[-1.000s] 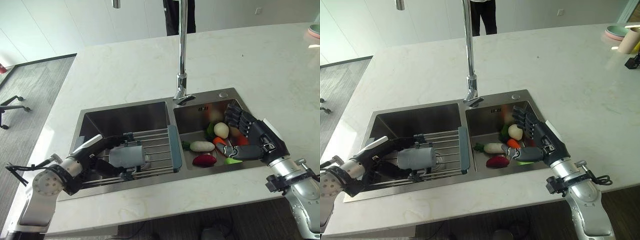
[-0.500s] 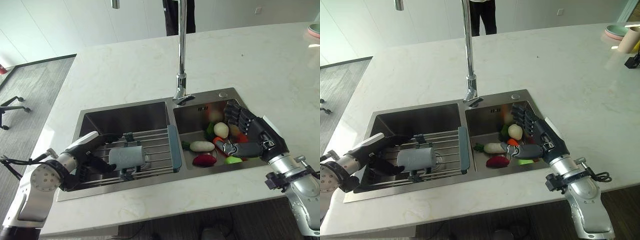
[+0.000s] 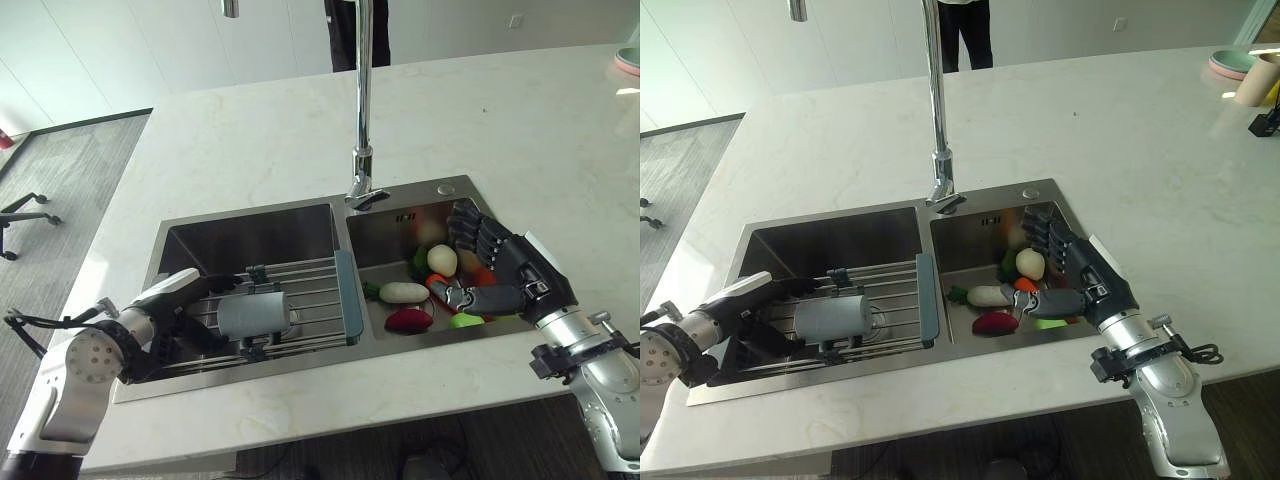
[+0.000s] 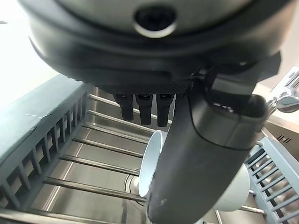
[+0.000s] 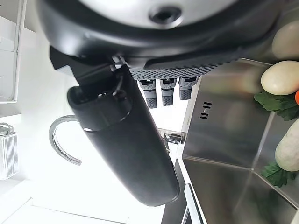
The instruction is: Place the dishes in the dishwasher.
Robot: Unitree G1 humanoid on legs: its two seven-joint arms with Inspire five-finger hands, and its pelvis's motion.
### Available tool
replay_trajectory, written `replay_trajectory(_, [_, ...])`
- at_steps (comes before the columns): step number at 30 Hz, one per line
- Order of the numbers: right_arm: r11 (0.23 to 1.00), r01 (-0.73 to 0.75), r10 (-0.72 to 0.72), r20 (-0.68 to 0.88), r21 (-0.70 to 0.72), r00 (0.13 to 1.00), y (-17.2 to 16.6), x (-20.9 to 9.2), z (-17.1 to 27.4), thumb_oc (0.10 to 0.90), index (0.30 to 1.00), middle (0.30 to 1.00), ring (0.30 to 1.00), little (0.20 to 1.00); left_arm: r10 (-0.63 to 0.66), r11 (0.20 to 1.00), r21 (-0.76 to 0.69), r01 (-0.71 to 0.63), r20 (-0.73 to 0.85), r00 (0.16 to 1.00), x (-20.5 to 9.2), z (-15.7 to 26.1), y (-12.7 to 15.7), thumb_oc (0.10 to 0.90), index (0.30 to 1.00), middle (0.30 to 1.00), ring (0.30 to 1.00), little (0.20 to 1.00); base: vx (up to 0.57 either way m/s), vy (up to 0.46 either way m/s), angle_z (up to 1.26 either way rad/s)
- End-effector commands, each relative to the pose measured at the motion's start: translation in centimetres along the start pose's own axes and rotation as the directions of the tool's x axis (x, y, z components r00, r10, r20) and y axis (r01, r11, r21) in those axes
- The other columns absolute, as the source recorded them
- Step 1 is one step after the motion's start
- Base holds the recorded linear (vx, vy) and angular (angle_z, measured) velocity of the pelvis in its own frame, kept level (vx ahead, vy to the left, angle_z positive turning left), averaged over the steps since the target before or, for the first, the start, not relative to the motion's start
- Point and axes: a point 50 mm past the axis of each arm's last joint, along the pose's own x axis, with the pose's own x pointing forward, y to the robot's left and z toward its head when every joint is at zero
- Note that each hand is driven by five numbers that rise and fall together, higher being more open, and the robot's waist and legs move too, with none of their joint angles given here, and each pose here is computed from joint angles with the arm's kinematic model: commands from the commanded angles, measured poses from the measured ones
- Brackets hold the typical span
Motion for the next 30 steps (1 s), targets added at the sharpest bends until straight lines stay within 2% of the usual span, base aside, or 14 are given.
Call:
replay_trajectory(1, [0.997, -0.043, 0.063, 0.303, -0.070, 0.951, 0.39, 1.47, 6.10, 0.800, 0.900, 0.900, 0.900, 0.900, 0.130, 0.974, 0.171, -0.146, 0.102, 0.986, -0.44, 3.09, 4.87, 0.800, 0.900, 0.900, 0.900, 0.900, 0.00, 0.000, 0.00])
replay_trajectory(16, [0.996, -0.055, 0.073, 0.300, -0.070, 0.951, 0.60, 1.58, 5.99, 0.800, 0.900, 0.900, 0.900, 0.900, 0.104, 0.975, 0.189, -0.118, 0.083, 0.991, -0.01, 3.19, 4.70, 0.800, 0.900, 0.900, 0.900, 0.900, 0.00, 0.000, 0.00])
replay_trajectory(30, [0.996, -0.062, 0.079, 0.298, -0.066, 0.951, 0.68, 1.64, 5.90, 0.800, 0.900, 0.900, 0.900, 0.900, 0.138, 0.980, 0.128, -0.150, 0.099, 0.985, 0.34, 3.10, 4.75, 0.800, 0.900, 0.900, 0.900, 0.900, 0.00, 0.000, 0.00])
